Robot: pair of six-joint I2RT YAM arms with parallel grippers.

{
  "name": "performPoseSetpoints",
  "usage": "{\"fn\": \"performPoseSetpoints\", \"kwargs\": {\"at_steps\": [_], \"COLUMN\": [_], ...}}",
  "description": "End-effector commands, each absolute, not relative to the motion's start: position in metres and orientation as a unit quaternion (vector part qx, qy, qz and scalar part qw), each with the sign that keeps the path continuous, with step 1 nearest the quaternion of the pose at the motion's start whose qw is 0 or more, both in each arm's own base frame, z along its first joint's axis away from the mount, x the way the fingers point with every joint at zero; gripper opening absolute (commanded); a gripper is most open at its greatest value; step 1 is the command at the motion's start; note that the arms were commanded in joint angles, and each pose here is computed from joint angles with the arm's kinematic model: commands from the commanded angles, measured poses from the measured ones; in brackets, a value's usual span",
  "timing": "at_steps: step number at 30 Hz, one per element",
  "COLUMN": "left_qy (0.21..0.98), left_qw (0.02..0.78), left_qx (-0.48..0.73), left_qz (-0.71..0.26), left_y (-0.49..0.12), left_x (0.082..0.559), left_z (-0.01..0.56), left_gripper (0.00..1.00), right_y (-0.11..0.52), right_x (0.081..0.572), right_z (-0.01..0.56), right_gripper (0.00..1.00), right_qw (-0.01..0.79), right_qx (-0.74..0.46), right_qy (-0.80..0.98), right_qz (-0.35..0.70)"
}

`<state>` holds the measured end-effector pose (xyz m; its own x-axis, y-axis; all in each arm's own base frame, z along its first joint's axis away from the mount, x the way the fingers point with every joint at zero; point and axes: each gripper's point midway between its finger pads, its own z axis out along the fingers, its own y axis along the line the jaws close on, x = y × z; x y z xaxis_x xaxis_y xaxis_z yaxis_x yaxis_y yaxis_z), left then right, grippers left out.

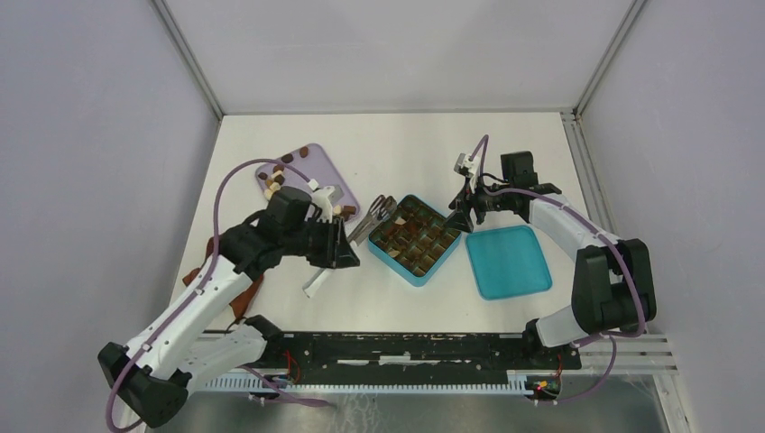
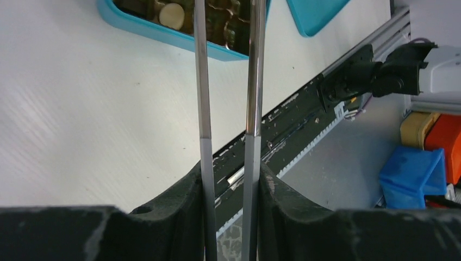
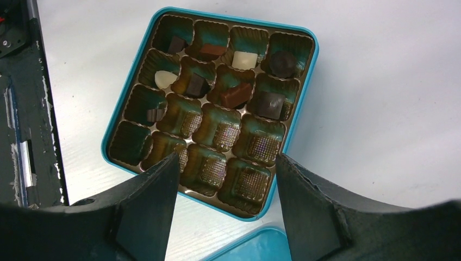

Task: Pack the chocolate
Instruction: Place the fake chocolate in the packing box.

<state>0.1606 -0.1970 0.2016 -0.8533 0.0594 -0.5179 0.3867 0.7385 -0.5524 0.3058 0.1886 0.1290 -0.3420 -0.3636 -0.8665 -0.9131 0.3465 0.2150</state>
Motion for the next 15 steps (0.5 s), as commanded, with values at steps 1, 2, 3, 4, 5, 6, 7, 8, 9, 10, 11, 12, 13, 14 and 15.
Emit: {"fn": "performPoseSetpoints", "kwargs": {"at_steps": [1,2,3,4,5,6,7,8,9,10,11,12,13,14,15], "left_qy": [0.898,0.9,0.901,0.904,0.905,0.907,0.91,0.912,0.915,0.916,0.918,0.919,0.919,0.921,0.923], "left_qw": [0.244,0.241,0.236,0.231,0.228,0.224,0.219,0.213,0.209,0.208,0.207,0.205,0.203,0.201,0.199], "left_qx": [0.118,0.124,0.13,0.138,0.144,0.152,0.156,0.162,0.168,0.171,0.175,0.18,0.186,0.189,0.192], "left_qz": [-0.346,-0.343,-0.339,-0.333,-0.329,-0.323,-0.317,-0.31,-0.302,-0.296,-0.29,-0.285,-0.282,-0.275,-0.266], "left_y": [-0.223,-0.228,-0.233,-0.238,-0.242,-0.246,-0.25,-0.254,-0.257,-0.259,-0.263,-0.267,-0.27,-0.273,-0.274], "left_x": [0.158,0.156,0.153,0.151,0.147,0.145,0.143,0.141,0.14,0.14,0.139,0.138,0.137,0.137,0.137], "left_z": [0.208,0.207,0.205,0.202,0.2,0.198,0.194,0.19,0.187,0.185,0.183,0.181,0.18,0.178,0.175], "left_gripper": [0.02,0.02,0.02,0.02,0.02,0.02,0.02,0.02,0.02,0.02,0.02,0.02,0.02,0.02,0.02], "right_y": [0.187,0.186,0.186,0.186,0.185,0.185,0.185,0.184,0.184,0.184,0.184,0.184,0.184,0.184,0.184], "right_x": [0.318,0.318,0.319,0.319,0.319,0.32,0.32,0.32,0.32,0.32,0.32,0.32,0.32,0.32,0.32], "right_z": [0.137,0.136,0.136,0.136,0.135,0.135,0.134,0.134,0.134,0.133,0.133,0.133,0.133,0.133,0.133], "right_gripper": [0.71,0.71,0.71,0.71,0.71,0.71,0.71,0.7,0.71,0.7,0.71,0.71,0.71,0.71,0.71], "right_qw": [0.389,0.39,0.39,0.39,0.389,0.389,0.388,0.388,0.387,0.387,0.386,0.387,0.387,0.387,0.386], "right_qx": [-0.446,-0.446,-0.445,-0.445,-0.444,-0.444,-0.444,-0.443,-0.443,-0.443,-0.443,-0.444,-0.443,-0.443,-0.443], "right_qy": [0.725,0.726,0.726,0.727,0.728,0.728,0.729,0.729,0.729,0.73,0.73,0.729,0.729,0.73,0.73], "right_qz": [0.352,0.35,0.349,0.349,0.349,0.348,0.349,0.348,0.348,0.348,0.349,0.349,0.349,0.349,0.35]}}
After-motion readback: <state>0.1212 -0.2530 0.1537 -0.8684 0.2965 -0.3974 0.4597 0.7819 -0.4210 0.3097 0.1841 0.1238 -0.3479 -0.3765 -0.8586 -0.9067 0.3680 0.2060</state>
